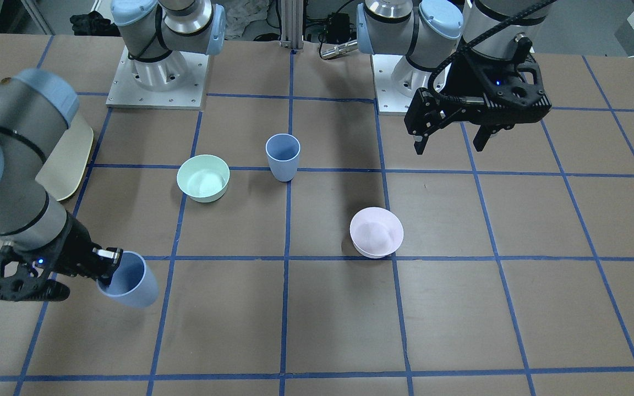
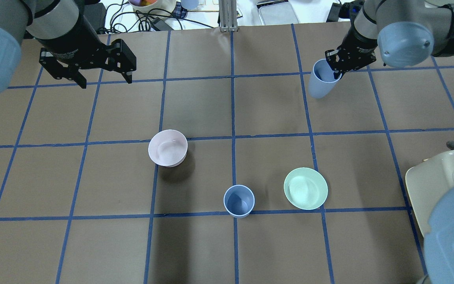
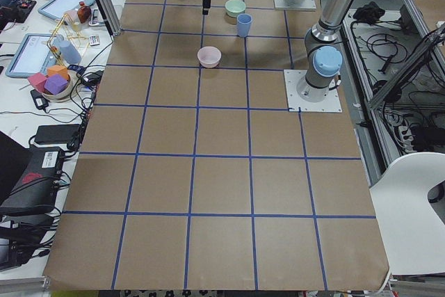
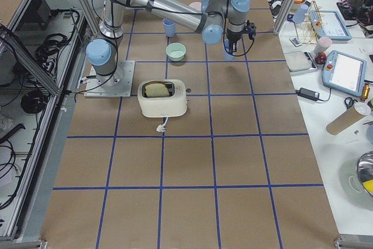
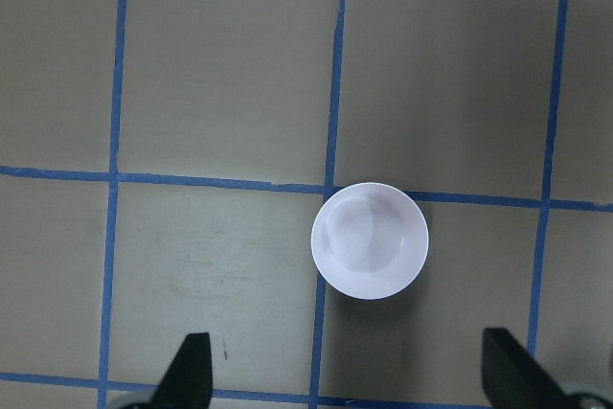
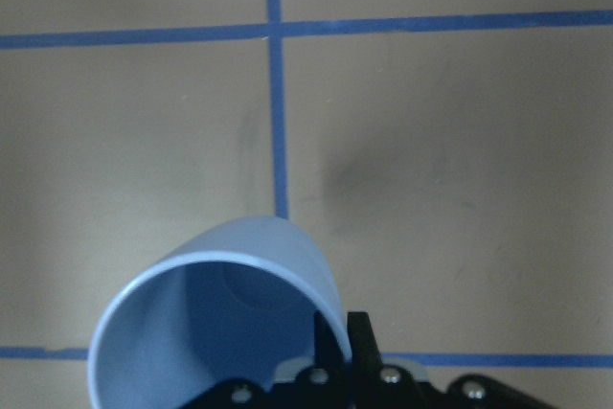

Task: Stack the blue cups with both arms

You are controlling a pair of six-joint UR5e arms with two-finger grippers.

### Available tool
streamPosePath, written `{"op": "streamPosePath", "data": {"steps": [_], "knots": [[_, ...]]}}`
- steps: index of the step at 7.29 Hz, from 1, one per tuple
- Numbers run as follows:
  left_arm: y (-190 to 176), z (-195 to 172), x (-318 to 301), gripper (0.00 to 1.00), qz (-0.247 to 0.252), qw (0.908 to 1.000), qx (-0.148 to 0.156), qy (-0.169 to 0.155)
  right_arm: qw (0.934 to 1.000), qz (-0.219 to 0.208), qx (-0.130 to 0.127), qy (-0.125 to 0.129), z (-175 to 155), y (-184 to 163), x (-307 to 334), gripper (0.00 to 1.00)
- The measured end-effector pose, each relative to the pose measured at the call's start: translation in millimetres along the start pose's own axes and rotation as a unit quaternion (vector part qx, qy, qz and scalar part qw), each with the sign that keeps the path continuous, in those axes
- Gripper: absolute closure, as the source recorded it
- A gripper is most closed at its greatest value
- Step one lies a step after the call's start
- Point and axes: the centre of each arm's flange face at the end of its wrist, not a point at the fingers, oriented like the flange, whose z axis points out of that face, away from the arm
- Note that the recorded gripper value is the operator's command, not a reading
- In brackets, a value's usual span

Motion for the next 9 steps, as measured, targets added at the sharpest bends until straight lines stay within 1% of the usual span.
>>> {"op": "streamPosePath", "data": {"steps": [1, 3, 5, 6, 7, 9], "knots": [[-0.2, -0.3, 0.0, 0.00, 0.000, 1.0000, 0.000, 0.000, 1.0000, -0.002, -0.005, -0.002, -20.1, 30.8, -45.9, 1.00], [-0.9, 0.0, 0.1, 0.00, 0.000, 1.0000, 0.000, 0.000, 0.9998, 0.000, -0.020, -0.004, -25.2, 109.8, -124.2, 1.00], [-0.9, -0.3, 0.1, 0.00, 0.000, 1.0000, 0.000, 0.000, 0.9998, 0.004, -0.018, -0.008, -38.0, 185.2, -175.2, 1.00], [-0.8, -0.5, 0.0, 0.00, 0.000, 1.0000, 0.000, 0.000, 0.9998, -0.004, -0.019, -0.003, -38.0, 211.4, -198.8, 1.00], [-0.7, -0.5, 0.0, 0.00, 0.000, 1.0000, 0.000, 0.000, 0.9996, -0.013, -0.023, 0.007, -34.4, 228.7, -212.3, 1.00], [0.3, -1.1, -0.1, 0.00, 0.000, 1.0000, -0.001, 0.000, 0.9989, -0.019, -0.036, 0.023, -19.2, 247.6, -214.7, 1.00]]}}
